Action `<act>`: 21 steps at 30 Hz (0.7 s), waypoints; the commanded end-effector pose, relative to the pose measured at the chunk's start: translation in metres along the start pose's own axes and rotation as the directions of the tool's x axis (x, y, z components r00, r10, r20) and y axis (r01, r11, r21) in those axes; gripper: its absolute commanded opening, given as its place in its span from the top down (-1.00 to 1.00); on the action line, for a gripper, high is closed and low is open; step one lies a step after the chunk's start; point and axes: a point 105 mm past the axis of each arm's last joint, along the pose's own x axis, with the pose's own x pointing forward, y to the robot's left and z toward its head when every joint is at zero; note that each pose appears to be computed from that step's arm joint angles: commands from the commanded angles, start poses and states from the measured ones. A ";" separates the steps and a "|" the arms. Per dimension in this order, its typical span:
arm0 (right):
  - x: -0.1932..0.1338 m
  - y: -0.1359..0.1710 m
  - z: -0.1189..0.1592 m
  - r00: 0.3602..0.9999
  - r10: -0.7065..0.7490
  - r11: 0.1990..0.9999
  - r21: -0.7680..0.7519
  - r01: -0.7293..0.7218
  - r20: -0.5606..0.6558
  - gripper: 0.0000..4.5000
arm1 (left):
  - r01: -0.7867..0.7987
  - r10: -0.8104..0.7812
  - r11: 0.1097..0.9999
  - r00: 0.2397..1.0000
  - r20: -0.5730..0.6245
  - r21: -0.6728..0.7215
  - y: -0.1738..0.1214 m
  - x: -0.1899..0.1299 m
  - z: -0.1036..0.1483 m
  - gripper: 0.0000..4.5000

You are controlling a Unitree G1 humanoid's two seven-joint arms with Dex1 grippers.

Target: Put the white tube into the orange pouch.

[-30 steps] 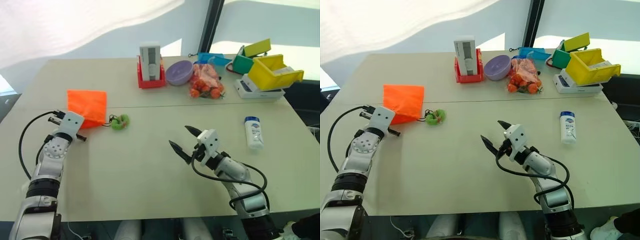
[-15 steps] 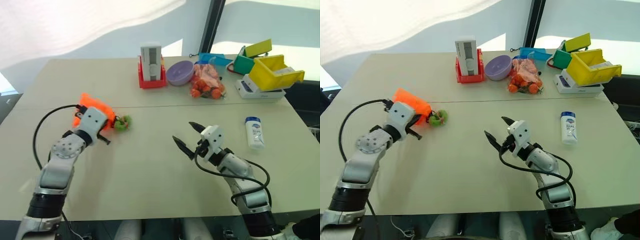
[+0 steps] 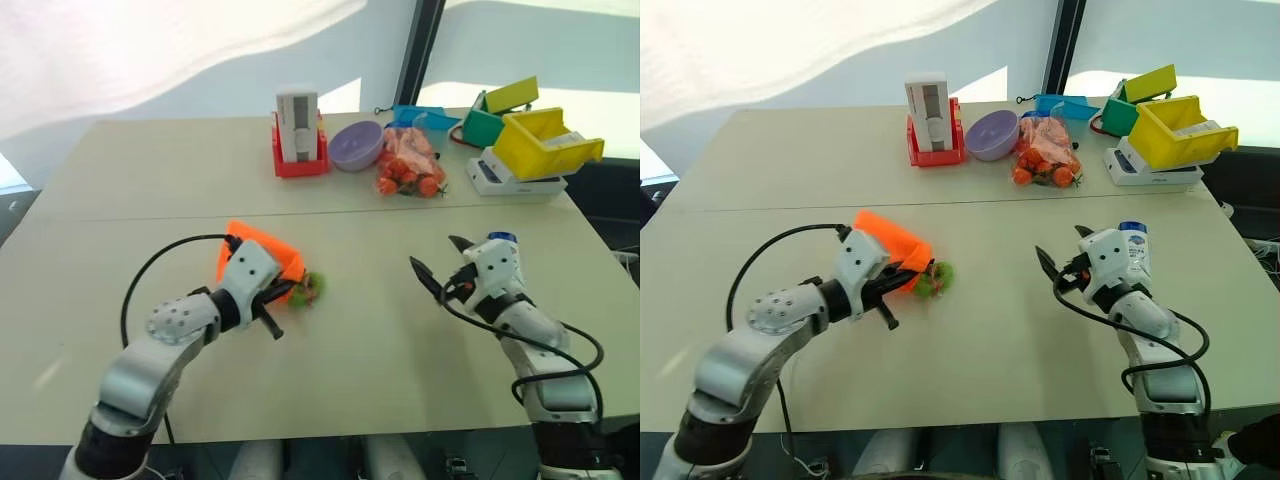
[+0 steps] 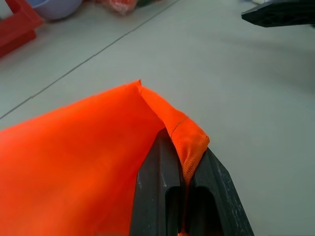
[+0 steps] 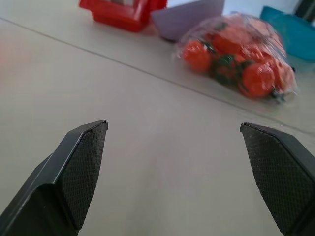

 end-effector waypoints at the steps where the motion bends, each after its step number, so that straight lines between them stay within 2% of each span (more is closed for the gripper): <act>1: -0.012 -0.020 0.014 0.996 -0.080 0.996 -0.034 0.081 0.043 -1.00 | 0.056 -0.056 0.998 0.998 -0.018 -0.003 -0.005 -0.031 -0.002 0.98; 4: -0.022 -0.032 0.009 0.988 -0.153 0.988 -0.021 0.153 0.032 -1.00 | 0.025 -0.027 0.999 0.998 -0.060 -0.023 0.004 -0.043 -0.015 0.98; 7: -0.032 -0.044 -0.001 0.969 -0.246 0.969 0.010 0.246 0.003 -1.00 | -0.052 0.049 0.998 0.996 -0.075 -0.032 0.021 -0.042 -0.026 0.98; 14: -0.043 -0.054 -0.034 0.913 -0.390 0.911 0.098 0.402 -0.122 -1.00 | -0.058 0.057 0.998 0.998 -0.018 -0.031 0.022 -0.019 -0.030 0.98; 21: -0.041 -0.060 -0.045 0.876 -0.455 0.853 0.204 0.481 -0.163 -1.00 | -0.094 0.097 0.992 0.995 0.031 -0.086 0.028 -0.010 -0.035 0.98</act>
